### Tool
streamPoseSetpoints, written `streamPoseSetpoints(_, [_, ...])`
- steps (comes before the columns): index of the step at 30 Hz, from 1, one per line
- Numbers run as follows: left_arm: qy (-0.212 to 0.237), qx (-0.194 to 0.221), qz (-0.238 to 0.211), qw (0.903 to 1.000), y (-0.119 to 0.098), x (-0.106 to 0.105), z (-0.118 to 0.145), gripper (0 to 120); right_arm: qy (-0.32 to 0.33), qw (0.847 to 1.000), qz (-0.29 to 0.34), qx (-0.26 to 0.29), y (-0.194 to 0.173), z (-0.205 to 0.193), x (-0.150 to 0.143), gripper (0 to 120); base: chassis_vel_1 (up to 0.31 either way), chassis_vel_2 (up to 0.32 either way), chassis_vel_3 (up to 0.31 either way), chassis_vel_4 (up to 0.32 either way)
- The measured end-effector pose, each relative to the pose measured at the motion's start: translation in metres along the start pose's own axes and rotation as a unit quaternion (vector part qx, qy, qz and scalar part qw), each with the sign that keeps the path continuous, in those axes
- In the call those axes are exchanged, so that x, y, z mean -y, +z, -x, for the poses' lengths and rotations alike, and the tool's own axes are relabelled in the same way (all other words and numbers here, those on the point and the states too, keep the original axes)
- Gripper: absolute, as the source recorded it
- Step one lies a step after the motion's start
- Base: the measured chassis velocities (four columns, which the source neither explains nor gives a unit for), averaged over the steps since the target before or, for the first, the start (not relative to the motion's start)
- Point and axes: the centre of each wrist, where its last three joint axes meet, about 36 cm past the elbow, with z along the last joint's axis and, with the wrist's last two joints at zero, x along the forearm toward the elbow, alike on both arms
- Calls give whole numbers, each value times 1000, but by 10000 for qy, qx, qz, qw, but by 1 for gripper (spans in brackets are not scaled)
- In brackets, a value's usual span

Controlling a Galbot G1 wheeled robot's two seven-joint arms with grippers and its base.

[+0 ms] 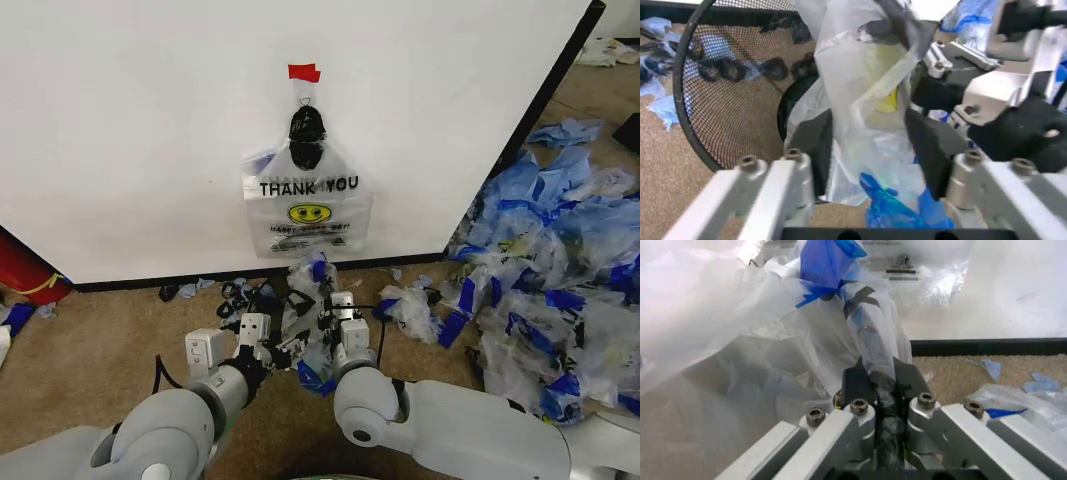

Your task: Pick up the garbage bag from the wall and place it over the trash bin.

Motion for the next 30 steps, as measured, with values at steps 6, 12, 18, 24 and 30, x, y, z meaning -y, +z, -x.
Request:
streamPoseSetpoints(6, [-32,42,-21,10000,2,-1,6,16,-97,9997,224,36,-5,-6,5,0,0,0,0,0])
streamPoseSetpoints(12, [-86,118,-27,9999,3,-3,8,0,-190,9985,516,37,-7,-13,13,0,0,0,0,0])
streamPoseSetpoints(18, [-146,209,-22,9997,0,-6,3,0,-203,9970,749,59,-7,-17,22,0,0,0,0,0])
streamPoseSetpoints(24, [-274,494,-29,9984,-11,-12,-10,0,-171,9944,1036,108,-3,-20,32,0,0,0,0,0])
streamPoseSetpoints(30, [-474,568,-72,9972,-8,-21,-21,0,-268,9891,1432,225,0,-29,39,0,0,0,0,0])
